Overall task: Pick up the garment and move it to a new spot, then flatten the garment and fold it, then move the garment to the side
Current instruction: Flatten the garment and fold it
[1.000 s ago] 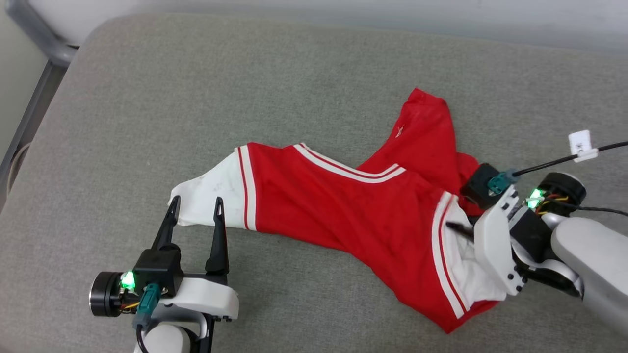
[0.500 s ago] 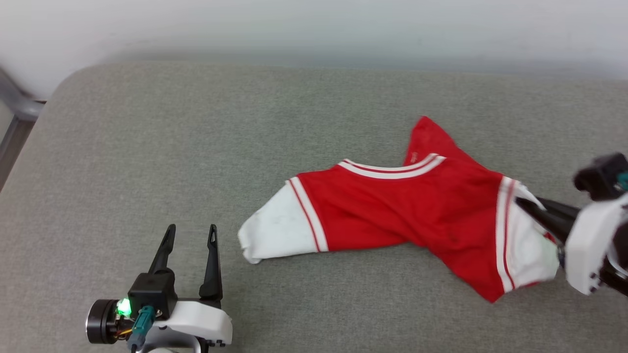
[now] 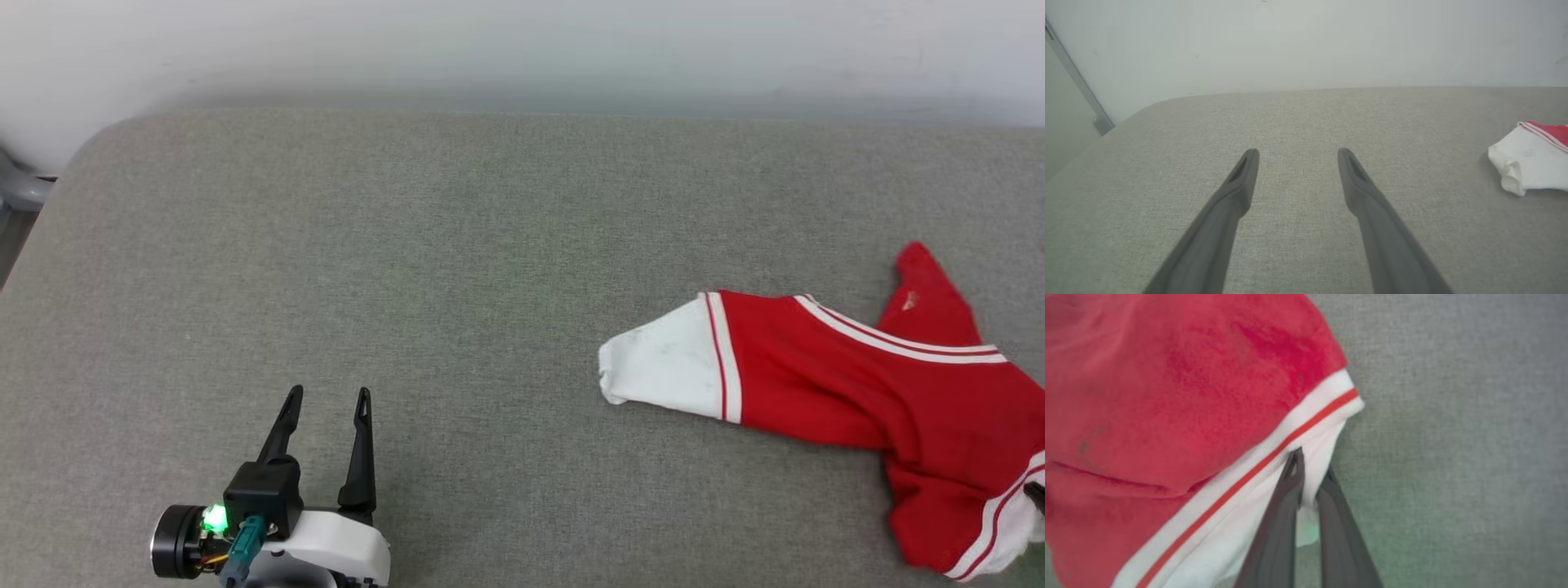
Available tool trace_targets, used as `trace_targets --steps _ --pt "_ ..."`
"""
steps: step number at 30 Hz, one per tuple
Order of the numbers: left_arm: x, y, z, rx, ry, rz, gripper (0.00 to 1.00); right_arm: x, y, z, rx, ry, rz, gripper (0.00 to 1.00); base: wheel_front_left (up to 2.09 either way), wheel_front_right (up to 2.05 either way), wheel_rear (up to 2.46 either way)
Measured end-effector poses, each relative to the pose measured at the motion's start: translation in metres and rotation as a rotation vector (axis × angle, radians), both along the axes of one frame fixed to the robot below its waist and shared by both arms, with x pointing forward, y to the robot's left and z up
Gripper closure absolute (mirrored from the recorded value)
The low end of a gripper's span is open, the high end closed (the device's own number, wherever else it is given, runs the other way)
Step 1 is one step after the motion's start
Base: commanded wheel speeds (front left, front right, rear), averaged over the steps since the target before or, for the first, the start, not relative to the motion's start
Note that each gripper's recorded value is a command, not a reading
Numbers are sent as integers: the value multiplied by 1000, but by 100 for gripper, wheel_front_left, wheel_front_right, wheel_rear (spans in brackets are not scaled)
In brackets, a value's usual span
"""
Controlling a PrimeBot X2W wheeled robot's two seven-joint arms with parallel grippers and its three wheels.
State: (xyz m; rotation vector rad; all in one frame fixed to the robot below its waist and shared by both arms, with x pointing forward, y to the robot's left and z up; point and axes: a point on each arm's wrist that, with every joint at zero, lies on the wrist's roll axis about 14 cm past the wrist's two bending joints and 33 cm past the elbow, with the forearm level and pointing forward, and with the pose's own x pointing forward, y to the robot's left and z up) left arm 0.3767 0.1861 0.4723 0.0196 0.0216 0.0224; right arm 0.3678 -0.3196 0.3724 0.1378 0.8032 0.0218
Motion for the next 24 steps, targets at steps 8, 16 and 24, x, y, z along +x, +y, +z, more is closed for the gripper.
trace_targets --steps 8,16,24 --pt "-4 0 1 3 -1 5 0 -9 -8 -8 -13 -25 -60 26 0 0 0" --pt "-10 -4 8 5 -23 -11 0 29 2 58 -14 -364 -26 0 0 0 0" --pt "-15 -4 14 10 -41 -11 0 58 13 141 -67 -623 80 0 0 0 0"
